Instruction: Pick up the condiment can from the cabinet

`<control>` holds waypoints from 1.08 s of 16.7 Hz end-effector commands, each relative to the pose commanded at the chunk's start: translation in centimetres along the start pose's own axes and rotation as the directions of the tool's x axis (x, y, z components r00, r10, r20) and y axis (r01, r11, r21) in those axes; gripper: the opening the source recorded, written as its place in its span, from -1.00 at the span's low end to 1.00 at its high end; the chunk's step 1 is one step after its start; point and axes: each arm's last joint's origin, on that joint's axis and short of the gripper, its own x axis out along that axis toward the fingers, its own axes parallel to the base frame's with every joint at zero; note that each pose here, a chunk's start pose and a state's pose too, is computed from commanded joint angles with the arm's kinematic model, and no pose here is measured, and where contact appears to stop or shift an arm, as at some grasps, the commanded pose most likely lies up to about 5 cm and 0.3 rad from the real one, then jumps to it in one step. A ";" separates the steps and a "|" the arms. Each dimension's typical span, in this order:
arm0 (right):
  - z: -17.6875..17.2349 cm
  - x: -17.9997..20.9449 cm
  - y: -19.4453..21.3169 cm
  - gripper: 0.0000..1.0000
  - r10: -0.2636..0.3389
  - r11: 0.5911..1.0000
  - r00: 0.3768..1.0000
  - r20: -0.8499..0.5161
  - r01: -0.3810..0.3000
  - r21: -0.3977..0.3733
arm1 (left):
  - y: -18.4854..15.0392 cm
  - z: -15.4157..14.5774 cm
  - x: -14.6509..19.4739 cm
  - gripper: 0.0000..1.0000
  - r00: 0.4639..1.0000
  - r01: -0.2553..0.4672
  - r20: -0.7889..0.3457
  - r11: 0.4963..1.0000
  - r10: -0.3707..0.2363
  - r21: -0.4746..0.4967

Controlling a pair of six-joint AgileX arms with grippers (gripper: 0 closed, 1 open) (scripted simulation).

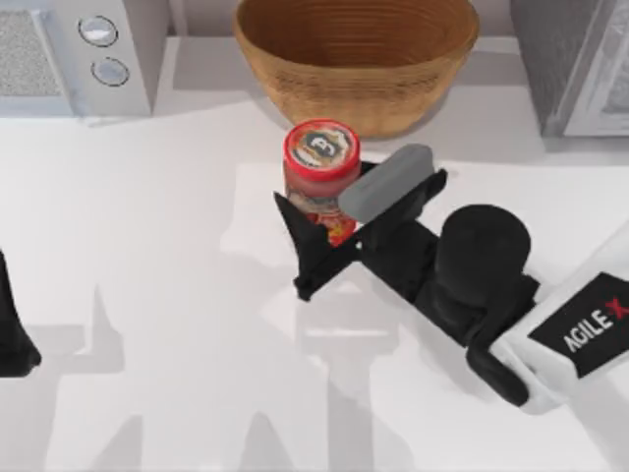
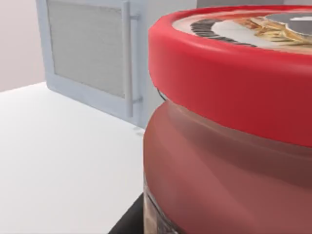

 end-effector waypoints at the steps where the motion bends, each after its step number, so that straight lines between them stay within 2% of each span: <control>1: -0.7 0.3 0.3 -1.00 0.007 1.000 1.000 -0.002 -0.007 0.001 | 0.0 0.0 0.0 1.00 1.000 0.000 0.000 1.000 0.000 0.000; 10: -1.5 0.8 0.4 -1.00 0.011 1.000 1.000 -0.006 -0.011 0.004 | 0.0 0.0 0.0 1.00 1.000 0.000 0.000 1.000 0.000 0.000; 18: -3.7 6.0 0.6 -1.00 0.013 1.000 1.000 -0.003 -0.013 0.002 | 0.0 0.0 0.0 1.00 1.000 0.000 0.000 1.000 0.000 0.000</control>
